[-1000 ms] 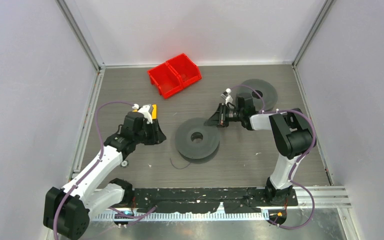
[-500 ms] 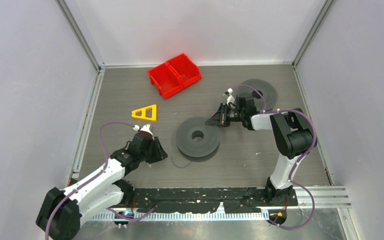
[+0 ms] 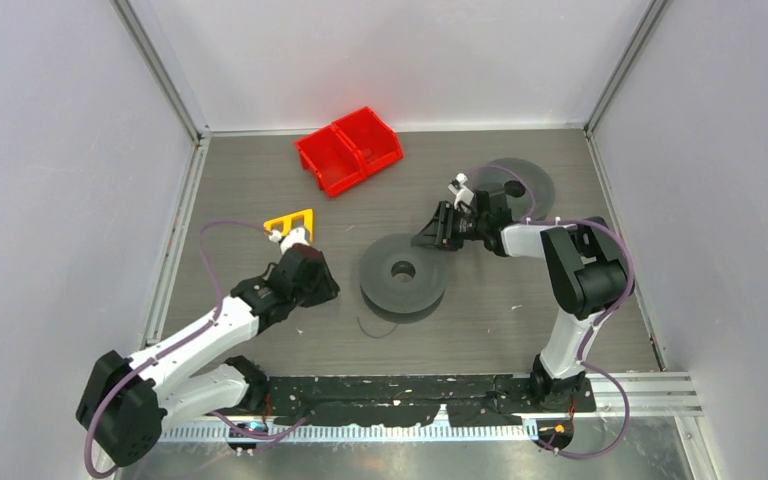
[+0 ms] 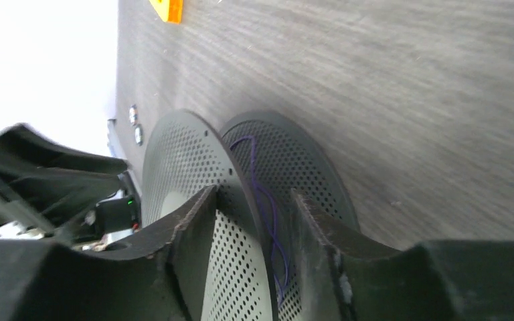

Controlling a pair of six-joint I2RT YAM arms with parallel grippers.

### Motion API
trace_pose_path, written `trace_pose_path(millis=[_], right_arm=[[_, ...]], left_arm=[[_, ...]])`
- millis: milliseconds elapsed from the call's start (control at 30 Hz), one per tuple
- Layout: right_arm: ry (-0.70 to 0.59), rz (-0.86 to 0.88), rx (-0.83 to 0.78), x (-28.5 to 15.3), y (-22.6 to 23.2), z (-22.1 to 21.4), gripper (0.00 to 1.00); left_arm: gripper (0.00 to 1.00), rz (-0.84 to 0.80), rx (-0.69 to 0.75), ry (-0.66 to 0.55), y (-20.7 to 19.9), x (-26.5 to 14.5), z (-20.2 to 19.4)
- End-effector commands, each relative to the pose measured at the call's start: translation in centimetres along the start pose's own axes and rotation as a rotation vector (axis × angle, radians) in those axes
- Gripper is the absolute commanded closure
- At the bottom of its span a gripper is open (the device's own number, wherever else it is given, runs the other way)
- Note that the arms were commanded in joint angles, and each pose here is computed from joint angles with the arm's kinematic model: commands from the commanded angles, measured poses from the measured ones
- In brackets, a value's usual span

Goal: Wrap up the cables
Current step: Place the cable reel at the center of the board.

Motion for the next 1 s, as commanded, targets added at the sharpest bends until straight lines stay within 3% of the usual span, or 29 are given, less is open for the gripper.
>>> trace_pose_path(millis=[0,333,533,667,800,867,967], right_arm=[[-0.080,-0.211,-0.084,-0.6,-0.7,1.9,0.47],[-0.138,-0.339,-0.225,-4.2,3.1,4.5,0.37],[-0.132,-0.396,-0.277,-6.4,4.3,3.5,0.36],[-0.202,-0.370,-0.434,-9.2,8.5,2.8,0.40],[-0.164,-0.309,-0.715,-9.2,13.0,-0.5,0.43],[-0.066,-0.246,-0.843,-7.6,15.1,-4.2,0.45],[0.027,-0.223,-0.879,-6.0,15.6,-8.0,0.50]], left_arm=[[0.57,0.070,0.111,-0.169,-0.6,-2.6,4.4],[0.53,0.074,0.163,-0.265,2.4,-6.7,9.3],[0.51,0.082,0.266,-0.284,3.2,-9.3,9.9],[0.52,0.068,0.340,-0.251,3.6,-9.9,9.1],[0.52,0.101,0.373,-0.280,4.9,-10.6,8.0],[0.52,0.126,0.380,-0.305,5.6,-11.1,7.5],[0.52,0.162,0.381,-0.349,6.5,-12.0,7.0]])
Point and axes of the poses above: each gripper's point midway between its finger pads, its own x axis out along the fingers, its own y axis along the line the jaws close on, z = x × y, the point moved 8 cm from there along -x, back along the fingers, and after that the axes turned 5 degrees about x, right-handed, at the moved point
